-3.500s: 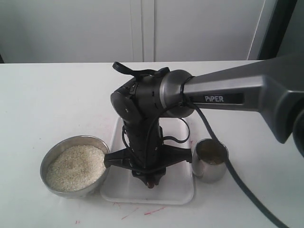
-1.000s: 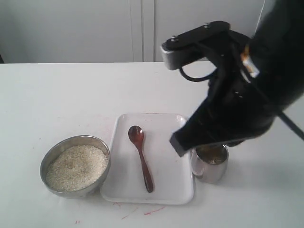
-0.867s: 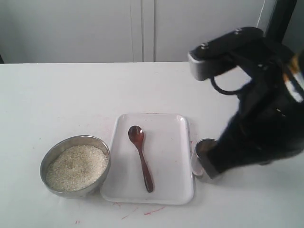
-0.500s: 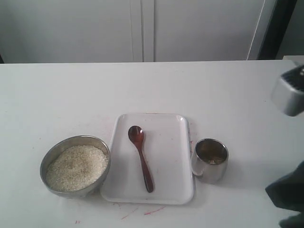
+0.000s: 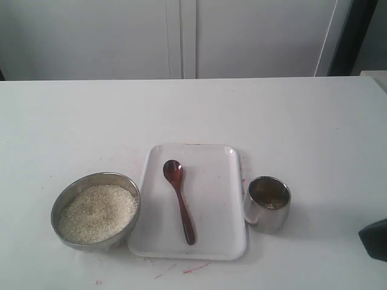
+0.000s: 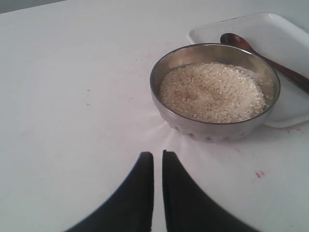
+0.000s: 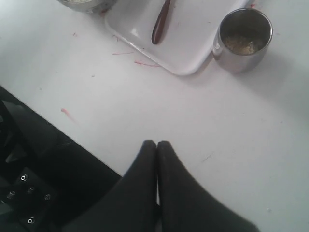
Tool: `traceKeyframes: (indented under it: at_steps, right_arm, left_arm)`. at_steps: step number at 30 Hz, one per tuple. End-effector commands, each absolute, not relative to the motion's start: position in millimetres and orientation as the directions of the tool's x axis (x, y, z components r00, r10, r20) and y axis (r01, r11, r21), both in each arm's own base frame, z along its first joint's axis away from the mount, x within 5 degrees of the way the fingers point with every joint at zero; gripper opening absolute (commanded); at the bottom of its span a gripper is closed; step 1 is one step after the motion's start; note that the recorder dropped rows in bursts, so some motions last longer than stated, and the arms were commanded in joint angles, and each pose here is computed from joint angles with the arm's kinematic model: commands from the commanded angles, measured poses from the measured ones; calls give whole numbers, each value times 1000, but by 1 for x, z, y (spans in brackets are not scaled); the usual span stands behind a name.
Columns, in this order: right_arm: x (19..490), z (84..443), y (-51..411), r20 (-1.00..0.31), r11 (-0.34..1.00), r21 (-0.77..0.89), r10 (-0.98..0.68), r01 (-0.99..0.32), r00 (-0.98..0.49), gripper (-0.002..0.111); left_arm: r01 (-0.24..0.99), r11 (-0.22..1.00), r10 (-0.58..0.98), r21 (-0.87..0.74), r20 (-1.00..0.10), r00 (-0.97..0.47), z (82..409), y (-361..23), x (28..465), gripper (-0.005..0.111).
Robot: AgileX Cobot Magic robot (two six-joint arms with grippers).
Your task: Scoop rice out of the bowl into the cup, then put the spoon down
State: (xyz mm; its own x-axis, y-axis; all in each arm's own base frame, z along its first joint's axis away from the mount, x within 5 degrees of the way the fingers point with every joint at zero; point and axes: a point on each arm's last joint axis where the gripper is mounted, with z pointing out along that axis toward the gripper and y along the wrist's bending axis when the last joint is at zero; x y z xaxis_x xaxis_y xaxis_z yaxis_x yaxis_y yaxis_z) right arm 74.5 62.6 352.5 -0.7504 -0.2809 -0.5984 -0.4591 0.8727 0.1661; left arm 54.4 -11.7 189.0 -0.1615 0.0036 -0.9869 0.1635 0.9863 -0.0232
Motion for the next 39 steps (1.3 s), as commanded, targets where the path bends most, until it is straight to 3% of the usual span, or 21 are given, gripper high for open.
traceKeyframes:
  at_steps: [1, 9, 14, 20, 29, 39]
  right_arm:
    - [75, 353, 62, -613, 870, 168, -277, -464, -740, 0]
    - [82, 358, 62, -683, 877, 122, -266, -465, -680, 0]
    - [105, 370, 72, -907, 858, 33, -189, -512, -376, 0]
    - [118, 351, 78, -980, 850, 19, -90, -527, -180, 0]
    - [99, 302, 34, -978, 937, 182, 142, -297, -151, 0]
    - [61, 265, 2, -982, 981, 185, 187, -52, 36, 0]
  left_arm:
    - [172, 984, -8, -36, -987, -159, 191, -12, 54, 14]
    - [172, 984, -8, -36, -987, -159, 191, -12, 54, 14]
    - [172, 984, -8, -36, -987, -159, 191, -12, 54, 14]
    - [172, 984, -8, -36, -987, -159, 191, -12, 54, 14]
    - [172, 984, -8, -36, -987, -159, 191, -12, 54, 14]
    - [172, 984, -8, -36, -987, -159, 191, -12, 54, 14]
